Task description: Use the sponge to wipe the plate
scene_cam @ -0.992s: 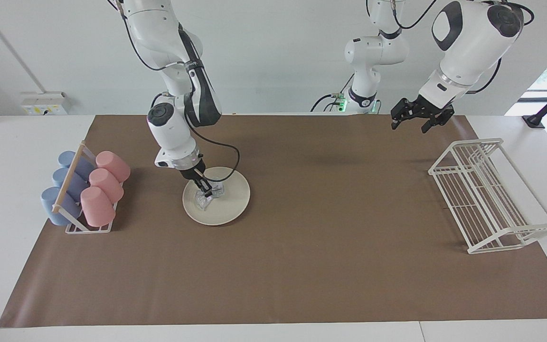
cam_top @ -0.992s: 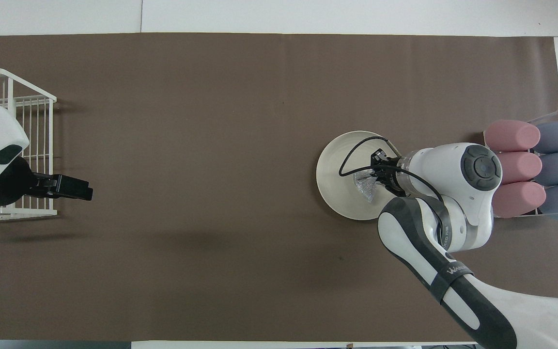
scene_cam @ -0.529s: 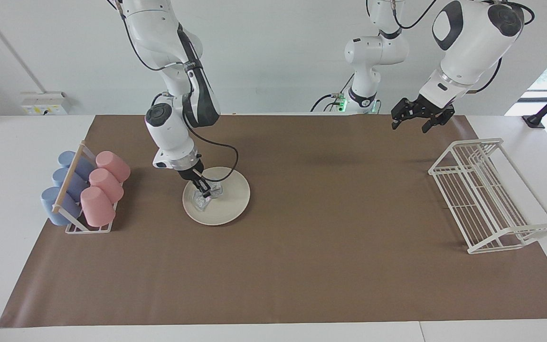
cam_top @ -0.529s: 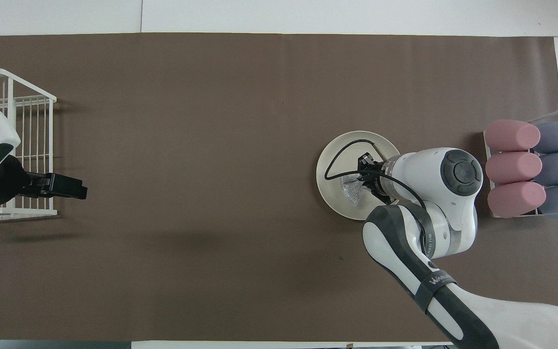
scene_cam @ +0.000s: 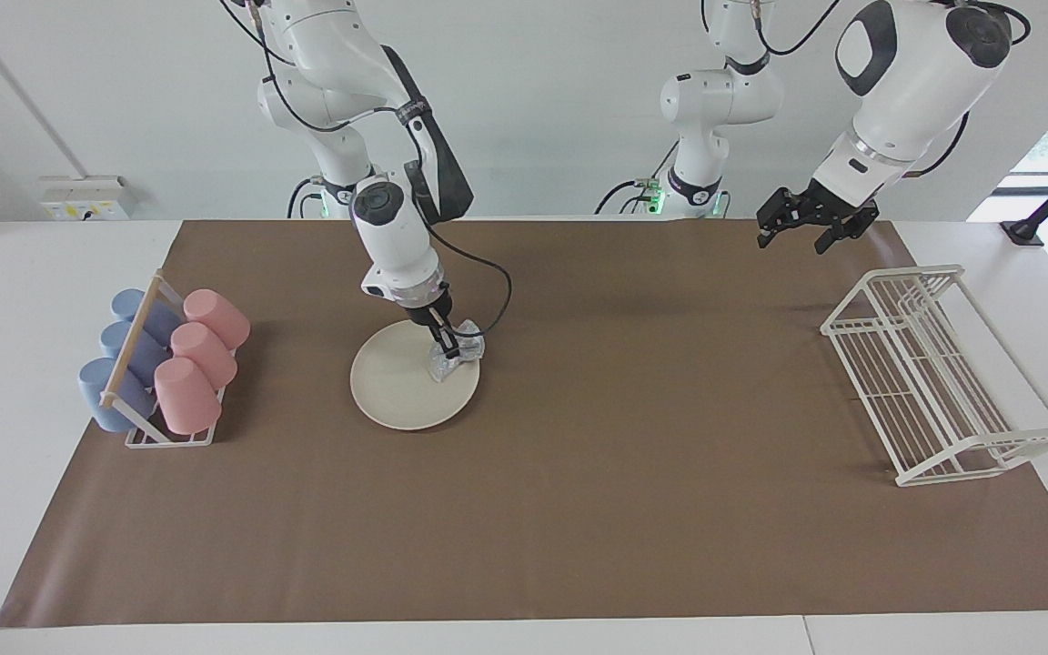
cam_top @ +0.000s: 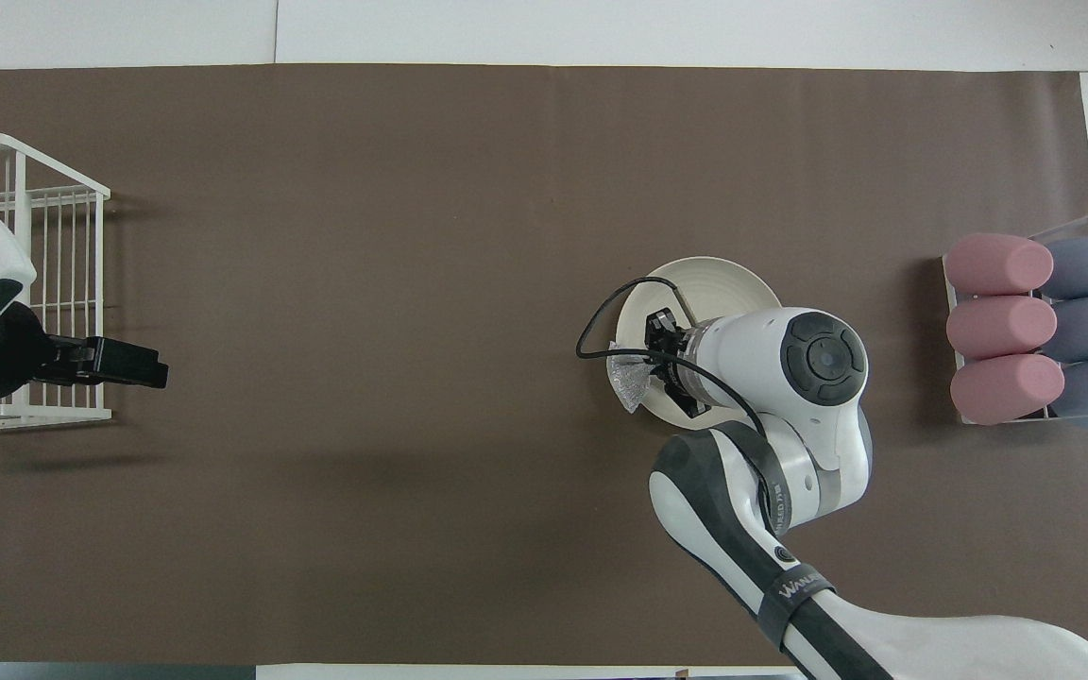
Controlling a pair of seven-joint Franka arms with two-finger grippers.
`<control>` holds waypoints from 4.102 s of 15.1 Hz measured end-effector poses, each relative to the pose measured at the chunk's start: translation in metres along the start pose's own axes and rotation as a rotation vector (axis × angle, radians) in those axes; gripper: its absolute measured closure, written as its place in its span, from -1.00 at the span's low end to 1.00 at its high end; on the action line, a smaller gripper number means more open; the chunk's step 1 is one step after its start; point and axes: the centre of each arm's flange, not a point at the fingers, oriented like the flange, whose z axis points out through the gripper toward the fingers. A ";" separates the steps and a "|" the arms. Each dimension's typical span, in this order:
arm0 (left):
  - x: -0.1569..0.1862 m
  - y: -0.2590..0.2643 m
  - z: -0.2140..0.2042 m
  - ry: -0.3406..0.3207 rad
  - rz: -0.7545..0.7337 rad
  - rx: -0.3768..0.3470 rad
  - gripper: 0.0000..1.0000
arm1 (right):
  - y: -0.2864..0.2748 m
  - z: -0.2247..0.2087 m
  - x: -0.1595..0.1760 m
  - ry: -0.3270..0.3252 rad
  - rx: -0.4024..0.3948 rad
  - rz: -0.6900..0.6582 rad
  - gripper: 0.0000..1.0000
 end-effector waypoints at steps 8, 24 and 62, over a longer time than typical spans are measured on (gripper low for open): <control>0.000 -0.003 0.000 0.001 -0.005 0.000 -1.00 | -0.064 -0.150 -0.080 0.080 -0.030 0.045 0.81; -0.006 0.016 0.007 0.003 -0.109 -0.456 -1.00 | -0.058 -0.183 -0.155 0.072 -0.048 0.193 0.81; -0.020 0.181 0.131 0.088 -0.049 -1.086 0.69 | -0.054 -0.178 -0.186 0.057 -0.030 0.262 0.81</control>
